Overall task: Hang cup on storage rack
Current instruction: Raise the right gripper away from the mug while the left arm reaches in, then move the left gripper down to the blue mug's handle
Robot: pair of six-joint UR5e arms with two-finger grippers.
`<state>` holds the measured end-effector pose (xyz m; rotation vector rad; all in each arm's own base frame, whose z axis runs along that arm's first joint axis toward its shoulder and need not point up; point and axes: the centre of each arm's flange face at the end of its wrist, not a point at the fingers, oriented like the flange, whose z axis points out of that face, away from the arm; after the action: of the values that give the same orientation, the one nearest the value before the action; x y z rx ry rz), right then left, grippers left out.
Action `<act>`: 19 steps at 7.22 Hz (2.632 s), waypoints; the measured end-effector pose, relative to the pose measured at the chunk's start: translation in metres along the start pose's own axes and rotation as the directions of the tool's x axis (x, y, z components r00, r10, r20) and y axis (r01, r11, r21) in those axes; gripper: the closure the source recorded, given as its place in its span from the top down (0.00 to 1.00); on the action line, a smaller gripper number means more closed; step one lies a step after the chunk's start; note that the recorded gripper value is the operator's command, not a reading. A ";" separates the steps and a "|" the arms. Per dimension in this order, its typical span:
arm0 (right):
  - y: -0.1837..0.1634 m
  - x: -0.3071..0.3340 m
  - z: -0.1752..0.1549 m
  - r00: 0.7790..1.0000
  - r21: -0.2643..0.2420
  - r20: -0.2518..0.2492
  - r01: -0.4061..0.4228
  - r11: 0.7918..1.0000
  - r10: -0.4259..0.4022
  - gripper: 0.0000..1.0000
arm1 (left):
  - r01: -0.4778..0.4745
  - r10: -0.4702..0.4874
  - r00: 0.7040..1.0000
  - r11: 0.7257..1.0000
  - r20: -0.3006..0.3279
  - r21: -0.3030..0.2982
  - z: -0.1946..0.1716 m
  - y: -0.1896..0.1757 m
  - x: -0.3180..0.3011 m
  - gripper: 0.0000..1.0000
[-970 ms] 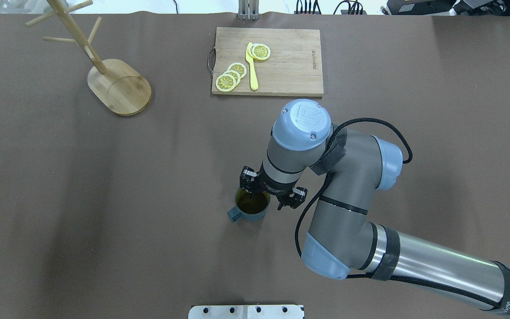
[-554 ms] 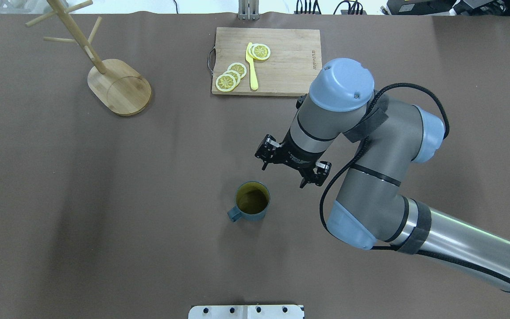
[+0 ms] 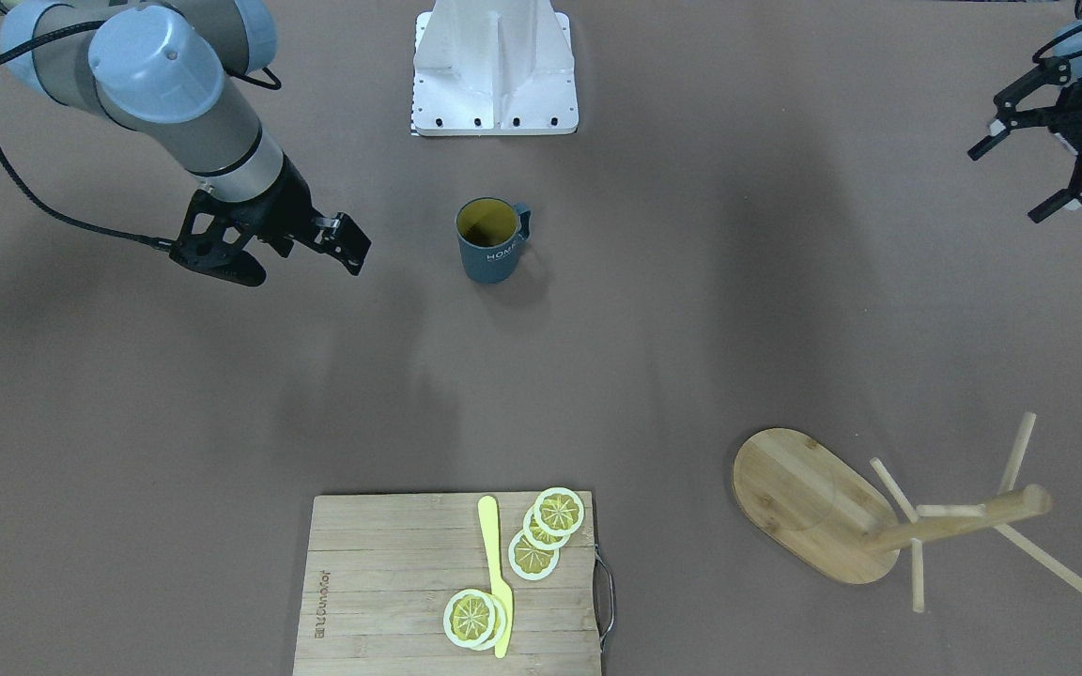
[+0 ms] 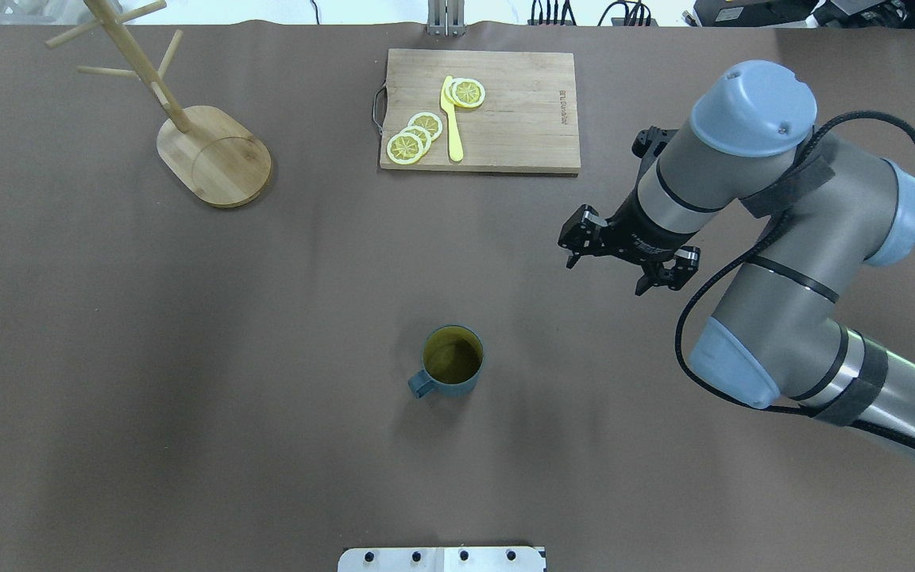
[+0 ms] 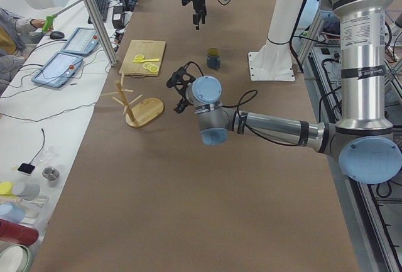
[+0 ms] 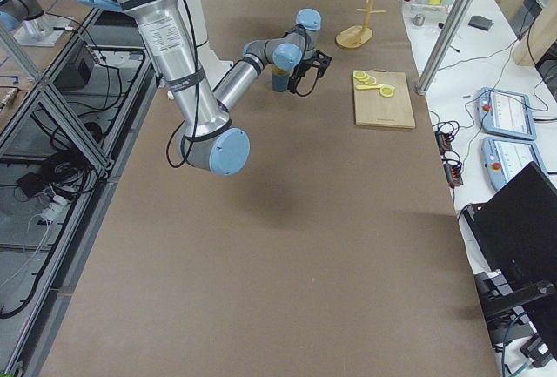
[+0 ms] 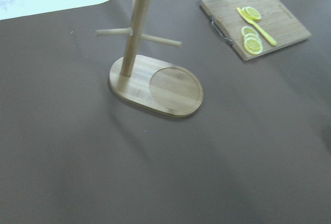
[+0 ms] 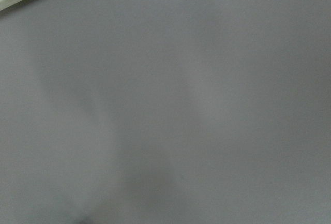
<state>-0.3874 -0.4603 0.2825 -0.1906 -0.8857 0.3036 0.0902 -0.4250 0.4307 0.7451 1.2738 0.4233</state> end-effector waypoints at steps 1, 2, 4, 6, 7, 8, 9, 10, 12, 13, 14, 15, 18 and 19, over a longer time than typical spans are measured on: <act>-0.011 0.018 0.003 1.000 0.013 -0.023 0.014 1.000 -0.014 1.00 | -0.041 0.041 0.999 0.999 -0.031 -0.004 0.035 -0.011 0.021 0.98; -0.023 0.038 0.004 0.999 0.023 -0.044 0.020 1.000 -0.019 1.00 | -0.073 0.073 0.997 0.997 -0.040 0.008 0.070 -0.017 0.041 0.97; -0.055 0.089 -0.002 0.994 0.042 -0.086 0.071 0.997 -0.067 1.00 | -0.110 0.112 0.993 0.993 -0.050 0.033 0.124 -0.021 0.076 0.93; -0.087 0.142 -0.013 0.983 0.055 -0.128 0.142 0.988 -0.134 1.00 | -0.139 0.144 0.986 0.989 -0.081 0.056 0.168 -0.019 0.118 0.94; -0.099 0.168 -0.016 0.975 0.054 -0.150 0.175 0.983 -0.165 1.00 | -0.147 0.152 0.985 0.987 -0.080 0.072 0.189 -0.011 0.139 0.94; -0.111 0.193 -0.018 0.966 0.048 -0.171 0.204 0.978 -0.193 1.00 | -0.150 0.157 0.985 0.984 -0.072 0.092 0.210 -0.002 0.161 0.96; -0.121 0.216 -0.021 0.958 0.043 -0.187 0.229 0.972 -0.218 1.00 | -0.151 0.159 0.986 0.981 -0.056 0.120 0.232 0.011 0.188 0.96; -0.131 0.237 -0.026 0.951 0.038 -0.199 0.251 0.967 -0.239 1.00 | -0.150 0.157 0.987 0.978 -0.039 0.144 0.254 0.026 0.215 0.96; -0.155 0.289 -0.032 0.935 0.008 -0.214 0.290 0.957 -0.282 1.00 | -0.145 0.149 0.989 0.976 -0.010 0.160 0.290 0.041 0.263 0.96; -0.167 0.313 -0.034 0.929 -0.012 -0.212 0.306 0.952 -0.302 1.00 | -0.144 0.144 0.989 0.975 0.015 0.169 0.304 0.046 0.285 0.96; -0.174 0.327 -0.035 0.928 -0.026 -0.205 0.314 0.949 -0.312 1.00 | -0.145 0.141 0.989 0.974 0.037 0.173 0.316 0.051 0.302 0.96; -0.177 0.334 -0.034 0.927 -0.033 -0.202 0.315 0.949 -0.315 1.00 | -0.147 0.141 0.989 0.975 0.051 0.169 0.327 0.055 0.312 0.96; -0.191 0.359 -0.035 0.918 -0.049 -0.208 0.335 0.941 -0.337 1.00 | -0.156 0.141 0.985 0.975 0.099 0.158 0.356 0.050 0.329 0.95; -0.196 0.369 -0.036 0.916 -0.052 -0.209 0.339 0.939 -0.343 1.00 | -0.158 0.143 0.984 0.976 0.101 0.152 0.362 0.052 0.334 0.95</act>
<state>-0.1043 -0.5219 0.5857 -0.0777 -0.6905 -0.0506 0.5306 -0.2623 0.2731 0.9904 1.1802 0.4086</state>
